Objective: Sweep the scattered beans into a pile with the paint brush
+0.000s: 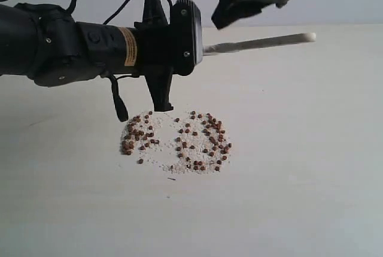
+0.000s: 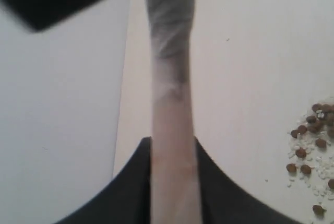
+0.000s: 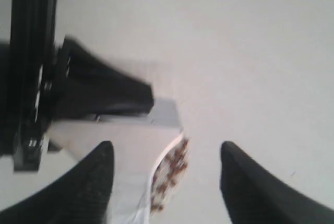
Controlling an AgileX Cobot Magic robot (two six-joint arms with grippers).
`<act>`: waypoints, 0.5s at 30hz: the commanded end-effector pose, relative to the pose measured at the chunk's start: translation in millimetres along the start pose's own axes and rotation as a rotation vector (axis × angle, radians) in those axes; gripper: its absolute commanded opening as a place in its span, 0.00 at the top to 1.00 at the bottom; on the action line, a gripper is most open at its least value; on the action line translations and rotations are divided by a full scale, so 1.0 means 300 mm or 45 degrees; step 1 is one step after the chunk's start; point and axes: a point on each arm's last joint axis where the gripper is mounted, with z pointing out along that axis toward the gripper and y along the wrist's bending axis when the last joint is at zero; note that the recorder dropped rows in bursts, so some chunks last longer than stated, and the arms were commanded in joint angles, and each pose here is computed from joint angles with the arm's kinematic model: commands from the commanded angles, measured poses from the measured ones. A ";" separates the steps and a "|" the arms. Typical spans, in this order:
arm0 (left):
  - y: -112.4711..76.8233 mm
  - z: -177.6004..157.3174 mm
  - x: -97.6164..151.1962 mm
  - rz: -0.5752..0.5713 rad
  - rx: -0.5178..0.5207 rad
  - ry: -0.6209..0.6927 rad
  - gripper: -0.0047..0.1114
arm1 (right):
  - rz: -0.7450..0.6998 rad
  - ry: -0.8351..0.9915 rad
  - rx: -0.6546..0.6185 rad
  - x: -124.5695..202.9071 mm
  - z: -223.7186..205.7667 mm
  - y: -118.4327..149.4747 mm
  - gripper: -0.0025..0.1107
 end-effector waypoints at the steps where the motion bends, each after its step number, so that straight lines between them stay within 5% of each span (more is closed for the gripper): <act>1: 0.034 -0.009 0.043 -0.142 -0.036 0.040 0.96 | -0.052 -0.322 0.177 -0.074 -0.099 -0.010 0.36; 8: 0.123 -0.062 0.226 -0.532 -0.097 0.049 0.96 | -0.283 -0.501 0.330 -0.109 -0.164 -0.014 0.36; 12: 0.163 -0.156 0.293 -0.750 0.175 -0.375 0.96 | -0.292 -0.587 0.402 -0.100 -0.136 -0.040 0.36; 15: 0.199 -0.202 0.398 -0.939 0.188 -0.481 0.96 | -0.300 -0.604 0.353 -0.093 -0.087 -0.043 0.36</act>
